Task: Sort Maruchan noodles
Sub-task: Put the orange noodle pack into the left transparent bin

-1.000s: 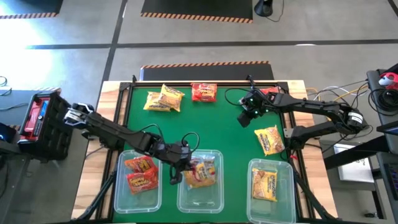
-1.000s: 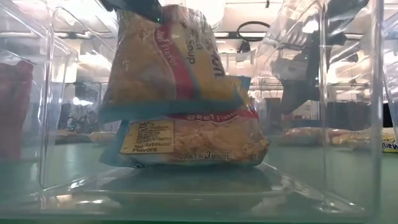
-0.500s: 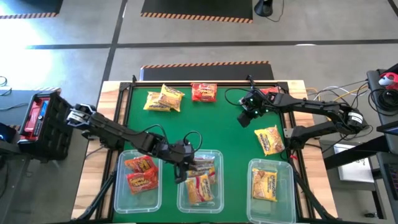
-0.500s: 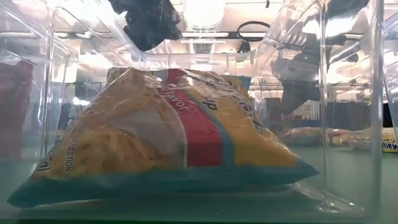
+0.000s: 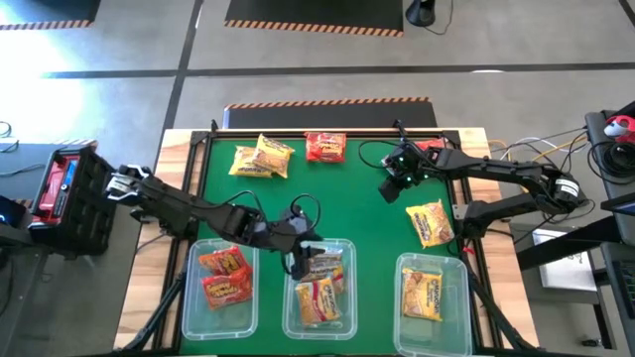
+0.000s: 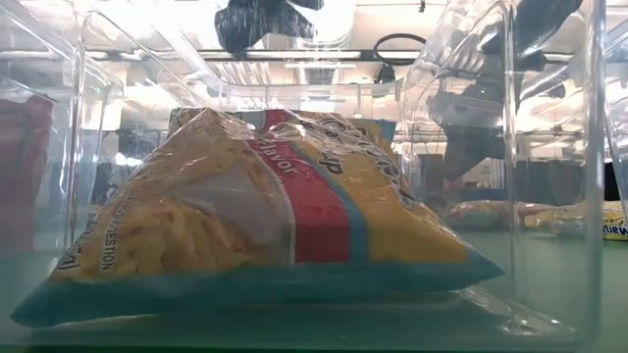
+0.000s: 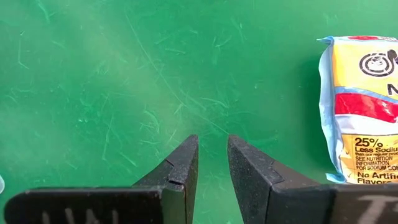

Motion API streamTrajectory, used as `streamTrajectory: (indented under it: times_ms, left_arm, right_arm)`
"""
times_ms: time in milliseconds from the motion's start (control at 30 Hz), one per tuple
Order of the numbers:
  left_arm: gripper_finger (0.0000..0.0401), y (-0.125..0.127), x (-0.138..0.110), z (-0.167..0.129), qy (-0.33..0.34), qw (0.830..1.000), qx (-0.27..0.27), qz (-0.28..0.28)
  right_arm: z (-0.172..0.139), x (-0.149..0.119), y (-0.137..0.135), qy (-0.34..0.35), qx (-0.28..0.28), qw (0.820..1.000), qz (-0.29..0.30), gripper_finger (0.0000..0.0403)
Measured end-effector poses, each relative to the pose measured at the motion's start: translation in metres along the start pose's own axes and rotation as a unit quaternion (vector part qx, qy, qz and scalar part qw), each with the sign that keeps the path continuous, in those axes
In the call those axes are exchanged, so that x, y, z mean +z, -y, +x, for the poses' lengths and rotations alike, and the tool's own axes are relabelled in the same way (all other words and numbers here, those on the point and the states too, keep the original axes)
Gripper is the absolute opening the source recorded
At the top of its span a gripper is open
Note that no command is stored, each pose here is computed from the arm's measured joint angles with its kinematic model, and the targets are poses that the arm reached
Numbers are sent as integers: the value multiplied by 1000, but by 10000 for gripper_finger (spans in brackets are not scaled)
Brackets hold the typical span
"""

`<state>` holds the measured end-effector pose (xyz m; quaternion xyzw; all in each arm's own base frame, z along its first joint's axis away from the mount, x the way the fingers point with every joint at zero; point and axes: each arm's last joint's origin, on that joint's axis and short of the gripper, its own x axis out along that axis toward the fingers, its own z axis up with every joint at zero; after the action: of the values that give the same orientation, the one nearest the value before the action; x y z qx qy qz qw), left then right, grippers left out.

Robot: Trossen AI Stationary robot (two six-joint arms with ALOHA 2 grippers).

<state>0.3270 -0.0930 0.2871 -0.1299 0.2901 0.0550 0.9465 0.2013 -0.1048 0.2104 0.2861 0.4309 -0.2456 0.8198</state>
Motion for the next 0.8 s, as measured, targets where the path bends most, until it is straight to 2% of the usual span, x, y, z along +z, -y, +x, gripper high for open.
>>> streamTrajectory:
  times_ms: [333, 800]
  left_arm:
    - [132, -51, 7, 15, -16, 997, 43, -61]
    - [133, -155, 12, 12, -90, 979, 89, -160]
  right_arm:
    - [0, 0, 0, 0, 0, 1000, 0, 77]
    - [0, 0, 0, 0, 0, 1000, 0, 77]
